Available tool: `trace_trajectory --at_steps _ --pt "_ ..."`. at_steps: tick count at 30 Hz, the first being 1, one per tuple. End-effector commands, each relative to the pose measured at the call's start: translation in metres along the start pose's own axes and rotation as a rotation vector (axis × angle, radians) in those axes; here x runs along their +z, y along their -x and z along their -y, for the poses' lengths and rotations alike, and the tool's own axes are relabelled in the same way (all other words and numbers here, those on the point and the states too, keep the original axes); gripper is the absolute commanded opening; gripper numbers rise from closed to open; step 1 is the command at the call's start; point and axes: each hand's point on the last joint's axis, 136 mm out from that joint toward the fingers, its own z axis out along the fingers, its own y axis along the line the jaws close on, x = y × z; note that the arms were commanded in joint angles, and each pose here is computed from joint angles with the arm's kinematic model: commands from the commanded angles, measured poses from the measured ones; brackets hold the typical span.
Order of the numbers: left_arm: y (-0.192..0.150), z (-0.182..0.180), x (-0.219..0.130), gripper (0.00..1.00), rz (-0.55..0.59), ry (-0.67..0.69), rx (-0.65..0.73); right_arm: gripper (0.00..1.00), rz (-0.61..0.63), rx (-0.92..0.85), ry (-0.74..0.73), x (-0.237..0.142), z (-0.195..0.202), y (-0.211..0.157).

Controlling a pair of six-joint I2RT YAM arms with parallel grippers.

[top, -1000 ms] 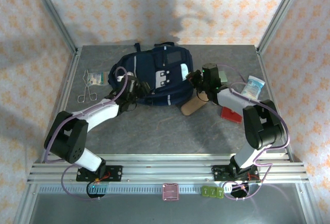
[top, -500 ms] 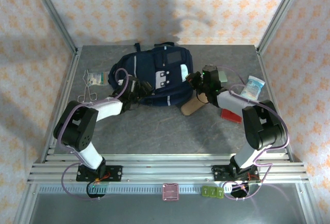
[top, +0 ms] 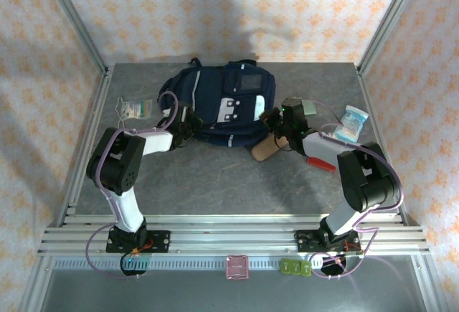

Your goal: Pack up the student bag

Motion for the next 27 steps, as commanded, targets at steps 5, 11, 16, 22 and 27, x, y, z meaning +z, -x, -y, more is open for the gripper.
trace_trajectory --at_steps 5,11,16,22,27 --pt "-0.004 0.016 -0.012 0.00 -0.033 -0.051 0.058 0.37 0.064 -0.235 -0.239 -0.026 -0.004 0.006" --pt "-0.011 0.023 -0.029 0.23 -0.040 -0.072 0.100 0.39 0.044 -0.324 -0.036 -0.033 -0.065 -0.005" --pt "-0.023 0.016 -0.039 0.31 -0.033 -0.052 0.139 0.43 -0.157 -0.379 0.103 0.014 -0.109 -0.051" --pt "-0.039 -0.005 -0.036 0.29 -0.061 -0.040 0.116 0.44 -0.314 -0.335 0.155 0.074 -0.123 -0.089" --pt "-0.048 -0.020 -0.031 0.26 -0.081 -0.019 0.106 0.45 -0.356 -0.281 0.088 0.110 -0.100 -0.101"
